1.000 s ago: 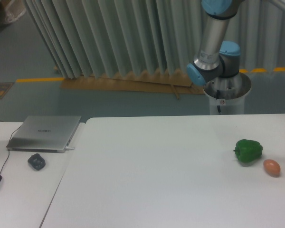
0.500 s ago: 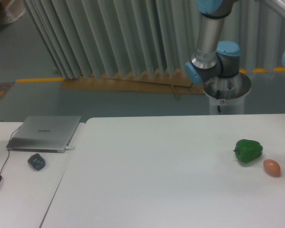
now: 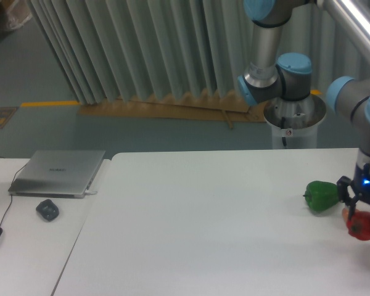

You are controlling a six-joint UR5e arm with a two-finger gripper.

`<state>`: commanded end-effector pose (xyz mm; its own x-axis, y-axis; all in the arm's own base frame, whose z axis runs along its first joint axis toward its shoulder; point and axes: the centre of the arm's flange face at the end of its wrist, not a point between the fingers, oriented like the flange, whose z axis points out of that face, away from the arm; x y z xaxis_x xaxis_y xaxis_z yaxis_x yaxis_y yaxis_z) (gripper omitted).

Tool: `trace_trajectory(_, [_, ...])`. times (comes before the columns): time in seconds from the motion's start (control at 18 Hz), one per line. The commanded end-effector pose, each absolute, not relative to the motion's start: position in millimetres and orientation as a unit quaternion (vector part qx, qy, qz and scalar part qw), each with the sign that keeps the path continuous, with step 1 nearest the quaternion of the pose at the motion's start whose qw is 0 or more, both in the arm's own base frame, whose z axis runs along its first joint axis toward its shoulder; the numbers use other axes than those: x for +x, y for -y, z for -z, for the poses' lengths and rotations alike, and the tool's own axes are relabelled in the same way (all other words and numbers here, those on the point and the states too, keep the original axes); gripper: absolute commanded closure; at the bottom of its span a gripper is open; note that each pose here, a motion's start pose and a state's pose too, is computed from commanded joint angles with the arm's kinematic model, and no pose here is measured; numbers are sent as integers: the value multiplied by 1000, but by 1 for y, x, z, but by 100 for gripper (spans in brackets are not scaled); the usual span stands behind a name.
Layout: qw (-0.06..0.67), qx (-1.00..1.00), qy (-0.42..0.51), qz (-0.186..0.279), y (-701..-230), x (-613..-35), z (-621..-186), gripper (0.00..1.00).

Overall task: Place the red pepper on the table
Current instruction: 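Bring the gripper holding a red pepper down beside the green pepper, then lower the red pepper onto the table and open the gripper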

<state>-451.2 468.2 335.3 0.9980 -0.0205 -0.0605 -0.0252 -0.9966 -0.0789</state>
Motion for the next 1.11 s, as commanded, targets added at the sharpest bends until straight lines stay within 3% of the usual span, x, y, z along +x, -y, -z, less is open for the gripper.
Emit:
trace_trajectory(0.17, [18,-999,-24,-31,-475,-444,-323,59])
trace_trajectory(0.28, [-26,-998,-31,-47,-475,-437,-309,51])
trace_trajectory(0.5, [-32,-998,-32,-44,-476,-434,-304,51])
trace_trajectory(0.61, [-31,-998,-37,-45,-481,-429,-303,46])
trace_trajectory(0.72, [-33,-998,-37,-43,-483,-428,-298,35])
trace_trajectory(0.83, [-32,-998,-39,-45,-483,-429,-300,7])
trace_trajectory(0.89, [-32,-998,-40,-45,-483,-429,-300,0])
trace_trajectory(1.11, [-33,-997,-41,-55,-483,-431,-310,0])
